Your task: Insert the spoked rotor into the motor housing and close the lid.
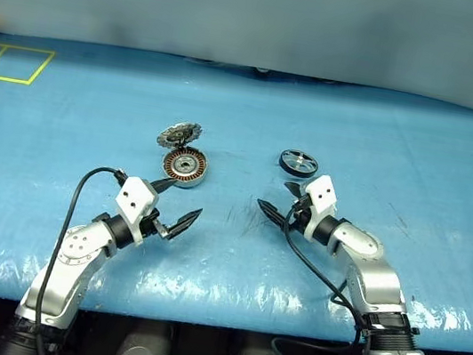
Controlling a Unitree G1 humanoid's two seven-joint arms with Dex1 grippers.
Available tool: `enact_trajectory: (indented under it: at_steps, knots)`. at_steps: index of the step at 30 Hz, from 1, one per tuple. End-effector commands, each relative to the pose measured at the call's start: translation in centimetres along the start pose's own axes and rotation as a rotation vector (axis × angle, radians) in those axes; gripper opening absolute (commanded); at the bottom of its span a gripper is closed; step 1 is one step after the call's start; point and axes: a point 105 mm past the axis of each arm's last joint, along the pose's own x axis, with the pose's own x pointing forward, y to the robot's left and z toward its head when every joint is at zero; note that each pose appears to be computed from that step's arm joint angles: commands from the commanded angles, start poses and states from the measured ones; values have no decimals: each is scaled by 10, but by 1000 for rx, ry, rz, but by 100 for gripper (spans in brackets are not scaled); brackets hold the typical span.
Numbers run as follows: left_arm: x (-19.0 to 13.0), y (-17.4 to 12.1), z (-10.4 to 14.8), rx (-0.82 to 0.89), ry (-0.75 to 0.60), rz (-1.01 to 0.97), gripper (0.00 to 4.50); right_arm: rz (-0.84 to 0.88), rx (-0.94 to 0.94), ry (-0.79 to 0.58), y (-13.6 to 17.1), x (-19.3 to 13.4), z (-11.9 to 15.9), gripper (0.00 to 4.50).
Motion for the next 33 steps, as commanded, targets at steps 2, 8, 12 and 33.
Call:
enact_trajectory:
  at_steps: [2,8,12,33]
  knots:
    - [0,3,9,29,-38,12,450,4,-16,-35,0,-1,10,448]
    - [0,3,9,29,-35,12,450,8,-21,-31,1,-1,10,448]
    - [0,3,8,31,-32,15,450,13,-25,-27,1,0,10,448]
    - [-1,4,8,38,-26,8,450,28,-30,-21,4,1,9,448]
